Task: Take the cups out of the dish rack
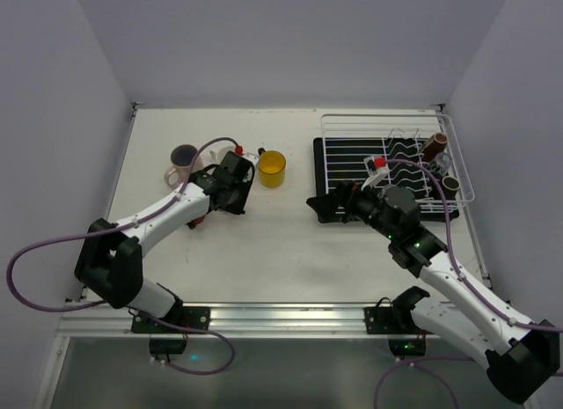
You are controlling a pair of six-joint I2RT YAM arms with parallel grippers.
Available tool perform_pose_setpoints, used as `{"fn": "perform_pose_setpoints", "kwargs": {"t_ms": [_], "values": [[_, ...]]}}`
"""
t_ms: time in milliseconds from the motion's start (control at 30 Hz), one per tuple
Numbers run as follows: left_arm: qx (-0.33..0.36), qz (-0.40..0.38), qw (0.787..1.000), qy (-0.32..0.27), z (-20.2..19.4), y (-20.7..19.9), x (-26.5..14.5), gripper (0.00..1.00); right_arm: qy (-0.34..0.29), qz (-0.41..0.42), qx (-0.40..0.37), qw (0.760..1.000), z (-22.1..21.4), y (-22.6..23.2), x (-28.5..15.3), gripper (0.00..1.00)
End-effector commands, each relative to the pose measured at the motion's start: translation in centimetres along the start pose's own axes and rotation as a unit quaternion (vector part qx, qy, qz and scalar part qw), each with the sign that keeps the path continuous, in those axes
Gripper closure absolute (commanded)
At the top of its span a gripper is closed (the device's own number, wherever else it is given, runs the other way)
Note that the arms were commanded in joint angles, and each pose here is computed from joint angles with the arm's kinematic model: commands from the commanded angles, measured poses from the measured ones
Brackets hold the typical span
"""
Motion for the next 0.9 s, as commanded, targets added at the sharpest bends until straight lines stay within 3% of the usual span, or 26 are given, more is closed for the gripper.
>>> {"fn": "perform_pose_setpoints", "kwargs": {"t_ms": [0, 167, 367, 533, 633, 667, 767, 800, 867], "values": [[0.025, 0.023, 0.999, -0.007, 1.6, 0.8, 0.2, 1.0, -0.007, 0.016, -0.005, 1.0, 0.0, 0.3, -0.4, 0.01], [0.031, 0.041, 0.999, 0.016, 1.2, 1.1, 1.2, 0.99, -0.008, 0.013, -0.007, 1.0, -0.1, 0.2, -0.6, 0.01], [0.034, 0.062, 0.997, 0.034, 0.5, 1.4, 2.1, 0.71, -0.016, 0.004, -0.007, 1.0, 0.0, 0.0, -0.7, 0.01], [0.031, 0.069, 0.997, 0.026, 0.6, 1.6, 1.8, 0.64, -0.011, -0.044, -0.009, 0.999, 0.1, -0.9, -1.0, 0.01], [0.026, 0.08, 0.996, 0.013, 0.9, 1.9, 1.1, 0.56, -0.022, -0.072, -0.014, 0.997, 0.4, -1.3, -1.4, 0.01], [0.023, 0.084, 0.996, 0.004, 1.2, 2.0, 0.8, 0.5, -0.039, -0.088, -0.017, 0.995, 0.9, -1.5, -1.5, 0.01], [0.01, 0.09, 0.995, -0.038, 2.2, 2.3, -0.8, 0.38, -0.051, -0.12, -0.026, 0.991, 1.3, -2.0, -2.0, 0.14], [0.006, 0.089, 0.994, -0.057, 2.6, 2.4, -1.7, 0.36, -0.056, -0.138, -0.027, 0.988, 1.5, -2.5, -2.2, 0.22], [-0.004, 0.082, 0.993, -0.09, 3.3, 2.4, -2.9, 0.29, -0.063, -0.15, -0.029, 0.986, 1.9, -2.5, -2.3, 0.26]]}}
Point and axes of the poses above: each gripper's point midway between its finger pads, its own x axis out along the fingers, its own y axis along the line the jaws close on, z = x × y, the point moved 7 cm from there along -x, back along the fingers, and after that the axes turned 13 degrees about x, right-handed, at the moved point
